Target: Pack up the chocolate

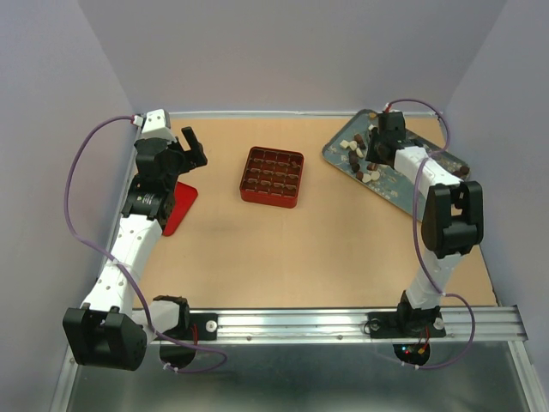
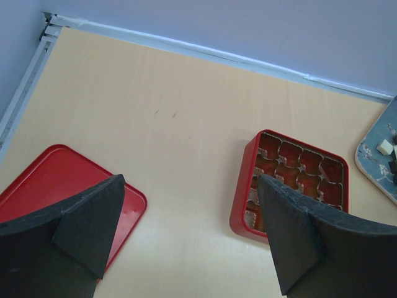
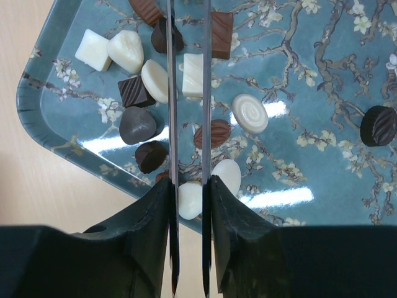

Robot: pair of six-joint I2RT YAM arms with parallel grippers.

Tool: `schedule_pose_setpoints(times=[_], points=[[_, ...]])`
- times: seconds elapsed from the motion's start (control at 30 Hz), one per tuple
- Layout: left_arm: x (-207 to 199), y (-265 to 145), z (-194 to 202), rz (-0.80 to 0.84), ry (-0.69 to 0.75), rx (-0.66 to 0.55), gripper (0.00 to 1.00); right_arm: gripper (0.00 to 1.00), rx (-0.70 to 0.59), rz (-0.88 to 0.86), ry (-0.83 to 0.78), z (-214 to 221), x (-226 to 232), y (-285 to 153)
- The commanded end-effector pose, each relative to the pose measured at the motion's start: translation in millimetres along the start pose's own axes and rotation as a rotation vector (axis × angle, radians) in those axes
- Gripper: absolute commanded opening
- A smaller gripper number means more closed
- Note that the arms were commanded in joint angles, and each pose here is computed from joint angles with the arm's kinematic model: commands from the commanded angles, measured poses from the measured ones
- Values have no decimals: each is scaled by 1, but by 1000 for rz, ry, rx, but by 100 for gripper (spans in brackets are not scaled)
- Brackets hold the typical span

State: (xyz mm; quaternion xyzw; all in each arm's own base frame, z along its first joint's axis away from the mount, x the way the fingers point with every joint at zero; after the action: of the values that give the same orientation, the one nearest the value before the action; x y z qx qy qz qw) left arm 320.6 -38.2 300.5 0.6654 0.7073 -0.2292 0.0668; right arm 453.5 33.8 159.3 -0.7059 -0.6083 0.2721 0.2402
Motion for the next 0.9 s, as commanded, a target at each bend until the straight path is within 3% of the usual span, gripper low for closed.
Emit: schedule_pose_setpoints(times=[0.0, 0.37, 0.63, 0.87], points=[[-13, -5, -27, 38, 1, -76, 99, 32, -106, -7, 33, -34, -2, -5], [-13, -4, -26, 39, 0, -74, 99, 27, -204, -55, 20, -56, -7, -52], [-14, -5, -27, 43, 0, -75, 99, 27, -223, -106, 8, -49, -8, -81], [-14, -5, -27, 43, 0, -75, 99, 27, -233, -336, -48, -41, 35, -118]])
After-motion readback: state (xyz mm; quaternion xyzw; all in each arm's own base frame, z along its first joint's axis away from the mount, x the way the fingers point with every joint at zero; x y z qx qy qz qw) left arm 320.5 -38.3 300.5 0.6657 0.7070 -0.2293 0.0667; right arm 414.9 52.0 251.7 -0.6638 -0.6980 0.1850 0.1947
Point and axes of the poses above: each gripper's point midway between its finger pads, its own y axis out along the fingers, its own x axis along the line the jaws close on, z = x × y, the point moved 6 cm from there along -y, back along the fingers, and after that the axes turned 10 degrees about -y, right-handed, at the moved point
